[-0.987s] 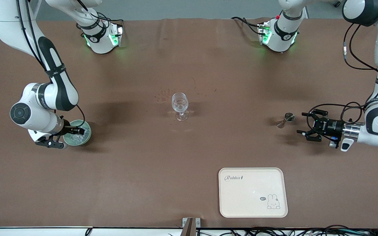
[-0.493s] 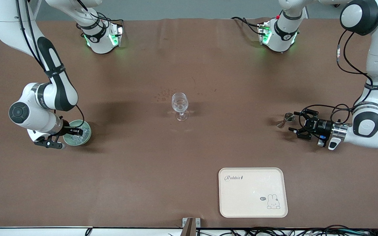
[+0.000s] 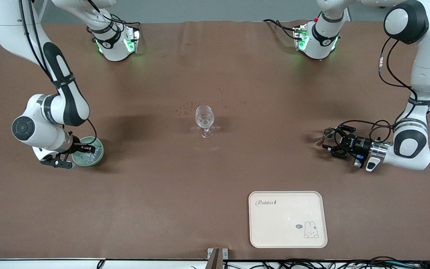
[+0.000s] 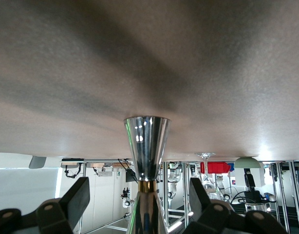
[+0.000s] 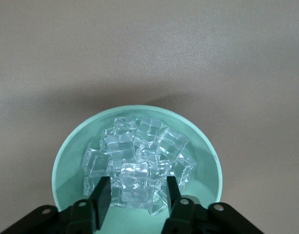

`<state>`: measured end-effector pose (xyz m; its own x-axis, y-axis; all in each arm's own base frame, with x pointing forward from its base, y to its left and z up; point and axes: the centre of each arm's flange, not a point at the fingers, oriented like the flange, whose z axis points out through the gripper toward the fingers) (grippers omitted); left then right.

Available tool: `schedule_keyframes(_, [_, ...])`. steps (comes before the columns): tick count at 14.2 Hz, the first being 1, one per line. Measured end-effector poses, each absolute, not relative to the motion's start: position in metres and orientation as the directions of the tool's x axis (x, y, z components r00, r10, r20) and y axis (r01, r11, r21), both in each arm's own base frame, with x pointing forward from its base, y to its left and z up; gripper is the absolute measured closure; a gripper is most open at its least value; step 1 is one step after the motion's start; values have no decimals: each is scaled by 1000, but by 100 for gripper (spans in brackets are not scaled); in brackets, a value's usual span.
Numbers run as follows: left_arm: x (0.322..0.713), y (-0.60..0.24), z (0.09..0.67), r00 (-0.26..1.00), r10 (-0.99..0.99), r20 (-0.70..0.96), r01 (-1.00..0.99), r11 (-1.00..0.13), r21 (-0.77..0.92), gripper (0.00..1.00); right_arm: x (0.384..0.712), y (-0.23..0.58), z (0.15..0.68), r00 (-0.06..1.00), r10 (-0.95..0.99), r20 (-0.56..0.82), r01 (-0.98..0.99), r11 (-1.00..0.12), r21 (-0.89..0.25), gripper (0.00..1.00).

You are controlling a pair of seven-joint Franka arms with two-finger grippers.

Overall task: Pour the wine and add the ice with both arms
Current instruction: 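Grasp ice cube with the right gripper while the left gripper grasps jigger, then lift the ice cube with the right gripper while the left gripper lifts jigger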

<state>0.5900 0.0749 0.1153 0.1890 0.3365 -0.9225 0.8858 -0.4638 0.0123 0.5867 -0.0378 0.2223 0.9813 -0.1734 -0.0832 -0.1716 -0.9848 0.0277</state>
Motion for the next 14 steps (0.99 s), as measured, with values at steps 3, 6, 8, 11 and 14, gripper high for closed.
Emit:
schedule_keyframes(3, [588,74,110,181,333,-925,886,-464,6,11,587,-38,222,981,-173,-83,-171,-985,28,57])
schedule_keyframes(6, [587,73,106,176,331,-927,885,-465,2,14,587,-38,223,982,-172,-83,-170,-985,27,76])
schedule_keyframes(8, [586,73,105,173,329,-928,885,-465,0,20,587,-38,223,982,-172,-82,-170,-985,27,76])
schedule_keyframes(11, [585,72,104,171,327,-929,885,-466,-1,29,588,-37,224,982,-171,-79,-170,-985,27,76])
schedule_keyframes(14, [584,71,104,170,318,-933,882,-471,0,43,595,-35,237,978,-173,-116,-172,-985,22,76])
